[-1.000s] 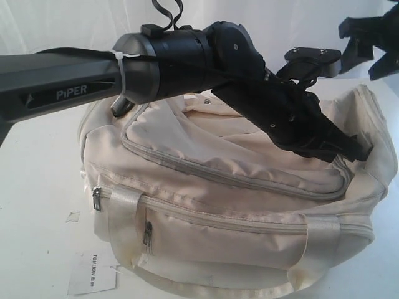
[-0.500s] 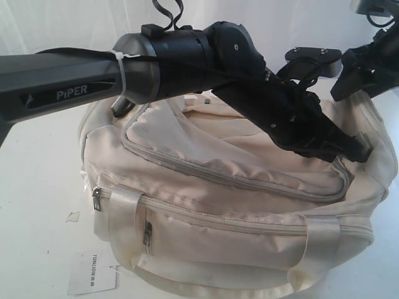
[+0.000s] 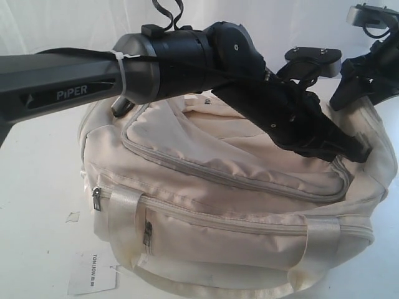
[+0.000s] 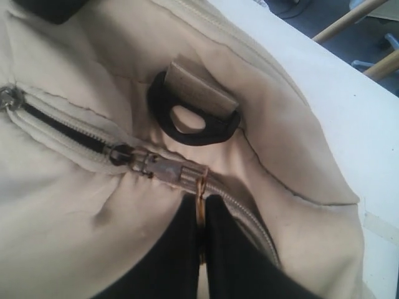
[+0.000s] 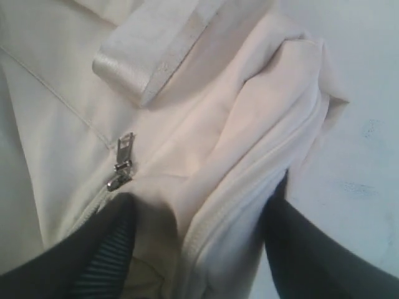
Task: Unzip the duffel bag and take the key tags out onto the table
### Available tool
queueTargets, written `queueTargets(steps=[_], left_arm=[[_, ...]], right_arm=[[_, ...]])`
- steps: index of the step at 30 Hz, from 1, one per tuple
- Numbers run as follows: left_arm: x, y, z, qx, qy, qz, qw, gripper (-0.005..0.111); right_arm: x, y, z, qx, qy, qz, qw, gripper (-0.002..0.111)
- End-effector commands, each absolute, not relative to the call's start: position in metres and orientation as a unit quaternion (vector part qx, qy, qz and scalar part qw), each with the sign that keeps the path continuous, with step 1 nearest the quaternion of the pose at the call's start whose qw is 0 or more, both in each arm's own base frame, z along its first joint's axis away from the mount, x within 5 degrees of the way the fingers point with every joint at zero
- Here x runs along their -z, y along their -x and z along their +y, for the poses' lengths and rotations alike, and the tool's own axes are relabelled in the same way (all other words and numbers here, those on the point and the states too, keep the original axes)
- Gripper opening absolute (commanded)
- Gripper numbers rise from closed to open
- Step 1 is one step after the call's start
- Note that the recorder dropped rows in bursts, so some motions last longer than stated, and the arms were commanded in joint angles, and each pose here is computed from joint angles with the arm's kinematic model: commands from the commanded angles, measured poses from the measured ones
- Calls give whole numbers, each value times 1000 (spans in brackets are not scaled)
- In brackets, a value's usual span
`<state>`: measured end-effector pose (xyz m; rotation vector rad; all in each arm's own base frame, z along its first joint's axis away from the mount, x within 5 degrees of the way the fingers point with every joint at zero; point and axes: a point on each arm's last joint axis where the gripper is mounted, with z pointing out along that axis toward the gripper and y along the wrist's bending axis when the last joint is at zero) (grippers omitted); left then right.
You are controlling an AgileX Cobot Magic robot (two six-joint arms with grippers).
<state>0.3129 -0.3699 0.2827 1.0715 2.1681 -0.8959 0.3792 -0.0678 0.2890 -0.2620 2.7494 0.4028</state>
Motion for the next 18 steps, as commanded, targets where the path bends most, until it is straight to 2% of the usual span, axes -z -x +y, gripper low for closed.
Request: queueTargets(steps=[1,8,13,18], left_arm=[[-288,-303,-375,352,-401,804,263,0],[-289,-305,-375,352,-395,803,274,0],[-293,-310,-377,354,-376,798,310,0],[-292,-303,-378,368,-383,801,278,0]], right_arm=[[-283,-384,-67,-161,87,967,175,48],[-274,-387,-69,-161,67,972,160,1],[-264,-397,-79,-128,-16,976,177,0],[-252,-399,-82,-115,-45,973,194,0]])
